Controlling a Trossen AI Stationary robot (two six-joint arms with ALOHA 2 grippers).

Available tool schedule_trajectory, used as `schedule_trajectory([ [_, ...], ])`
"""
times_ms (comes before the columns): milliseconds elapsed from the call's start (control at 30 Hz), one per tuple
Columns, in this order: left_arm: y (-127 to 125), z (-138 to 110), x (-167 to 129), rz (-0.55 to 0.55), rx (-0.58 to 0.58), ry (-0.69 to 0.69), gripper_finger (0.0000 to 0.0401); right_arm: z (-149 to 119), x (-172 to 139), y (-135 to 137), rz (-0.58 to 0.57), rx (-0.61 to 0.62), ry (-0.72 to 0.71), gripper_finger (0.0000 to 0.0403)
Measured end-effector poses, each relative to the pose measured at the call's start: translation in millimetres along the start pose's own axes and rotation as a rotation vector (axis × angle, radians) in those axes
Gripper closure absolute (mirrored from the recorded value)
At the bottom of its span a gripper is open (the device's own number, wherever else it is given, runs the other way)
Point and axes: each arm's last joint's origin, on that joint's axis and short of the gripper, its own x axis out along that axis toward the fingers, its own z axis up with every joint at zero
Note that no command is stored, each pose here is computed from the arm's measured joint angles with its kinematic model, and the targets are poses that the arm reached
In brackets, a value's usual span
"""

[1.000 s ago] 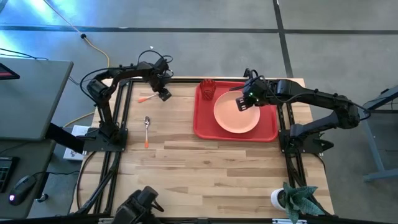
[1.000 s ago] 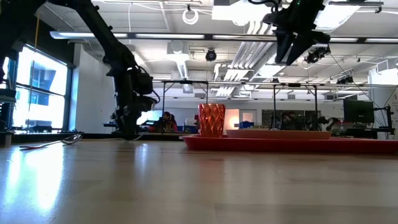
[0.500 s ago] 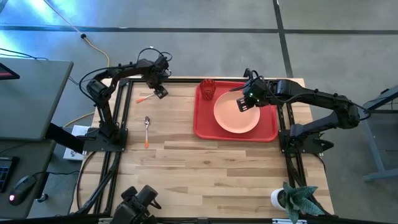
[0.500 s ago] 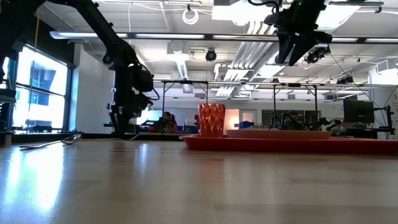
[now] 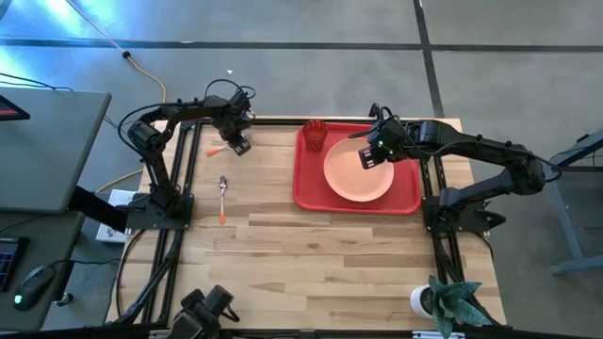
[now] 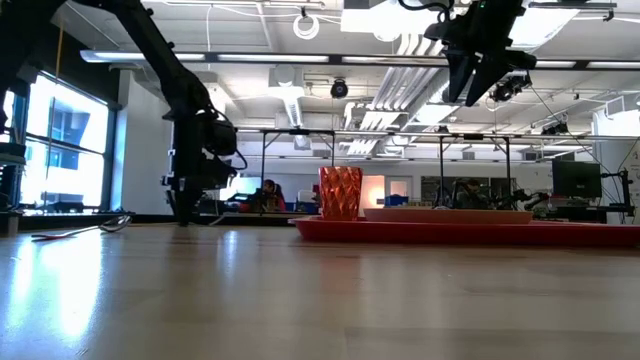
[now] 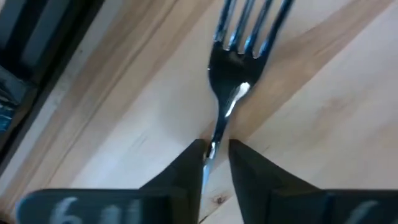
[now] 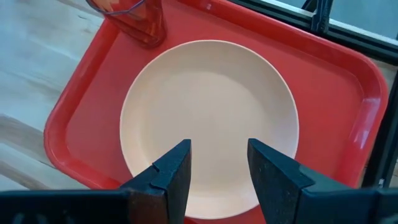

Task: Pick and place plate/cup/fork/spoon on tray
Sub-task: Put the fork on the red tray to the right of the pink plate

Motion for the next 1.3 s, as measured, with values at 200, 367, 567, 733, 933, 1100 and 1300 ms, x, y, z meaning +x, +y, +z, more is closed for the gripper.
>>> schedule_trajectory([
  [200, 0.6, 5.0, -5.5, -0.003, -0.006, -0.009, 0.0393, 0.3, 0.0, 0.0, -0.005, 0.078, -0.009, 0.0253],
  [367, 1.8, 18.8, -24.0, 0.004, -0.003, -0.093, 0.0396, -2.2, -5.5, 4.4, 0.043, 0.087, -0.030, 0.0253],
  [567, -2.7, 21.8, -81.8, 0.020, -0.031, -0.257, 0.0398, -6.5, -21.2, 0.9, 0.108, 0.092, -0.062, 0.0253],
  [733, -18.5, 17.5, -150.4, 0.051, 0.051, -0.489, 0.0399, -6.6, -33.2, -6.1, 0.125, 0.128, -0.132, 0.0253],
  [933, -56.9, 14.9, -221.9, 0.010, 0.196, -0.855, 0.0400, 4.4, -37.0, -3.4, 0.163, 0.134, -0.257, 0.0253],
  [1100, -94.6, 14.4, -259.8, -0.066, 0.210, -1.126, 0.0400, 18.8, -45.0, 9.0, 0.298, 0.087, -0.403, 0.0246],
  [1300, -133.3, 20.6, -283.1, -0.247, 0.136, -1.361, 0.0400, 32.2, -57.5, 20.0, 0.442, 0.002, -0.557, 0.0222],
])
